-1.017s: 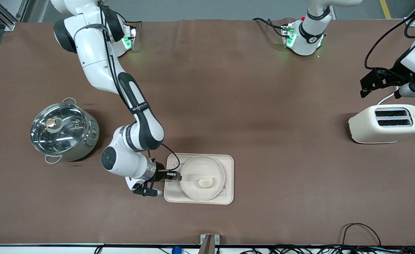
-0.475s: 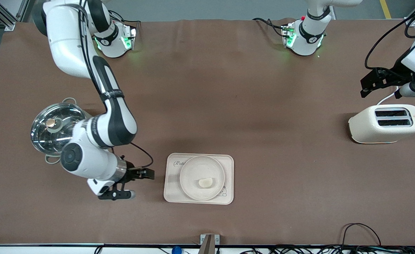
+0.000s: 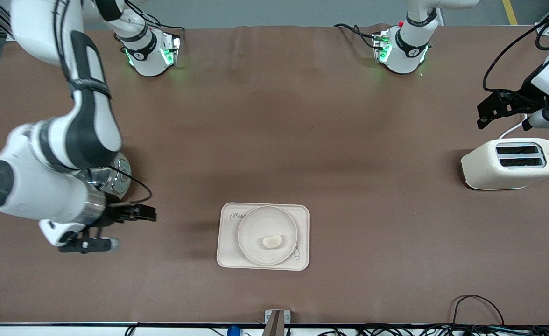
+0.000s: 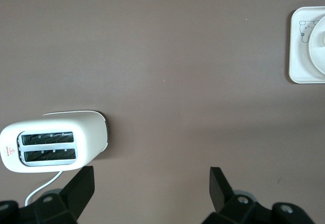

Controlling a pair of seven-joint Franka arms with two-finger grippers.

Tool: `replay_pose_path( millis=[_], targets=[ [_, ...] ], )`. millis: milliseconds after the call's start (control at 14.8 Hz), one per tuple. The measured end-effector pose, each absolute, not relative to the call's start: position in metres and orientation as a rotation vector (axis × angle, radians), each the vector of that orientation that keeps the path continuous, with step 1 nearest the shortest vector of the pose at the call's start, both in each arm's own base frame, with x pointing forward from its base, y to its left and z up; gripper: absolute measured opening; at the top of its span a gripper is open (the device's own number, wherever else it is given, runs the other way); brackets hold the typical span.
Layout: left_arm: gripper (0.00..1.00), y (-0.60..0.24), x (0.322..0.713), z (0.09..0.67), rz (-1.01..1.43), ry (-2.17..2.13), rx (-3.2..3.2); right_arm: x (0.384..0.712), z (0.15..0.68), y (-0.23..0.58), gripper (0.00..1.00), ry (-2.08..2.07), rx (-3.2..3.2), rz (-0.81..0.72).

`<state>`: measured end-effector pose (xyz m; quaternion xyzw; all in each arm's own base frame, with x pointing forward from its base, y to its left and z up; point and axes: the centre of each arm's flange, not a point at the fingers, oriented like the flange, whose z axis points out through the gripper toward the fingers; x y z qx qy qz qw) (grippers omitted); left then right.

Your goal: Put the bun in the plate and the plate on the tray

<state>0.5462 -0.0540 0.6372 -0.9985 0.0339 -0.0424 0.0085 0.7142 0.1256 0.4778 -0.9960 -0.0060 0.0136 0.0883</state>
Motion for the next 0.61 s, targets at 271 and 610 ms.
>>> replay_pose_path(
  millis=[271,610],
  targets=[
    [1.0,-0.054,0.546,0.637,-0.132,0.105,-3.12,0.682,0.547,0.07,1.0,0.02,-3.029,0.059],
    [1.0,-0.053,0.545,0.636,-0.116,0.104,-3.12,0.613,0.613,0.041,1.0,0.024,-3.083,0.071]
  ],
)
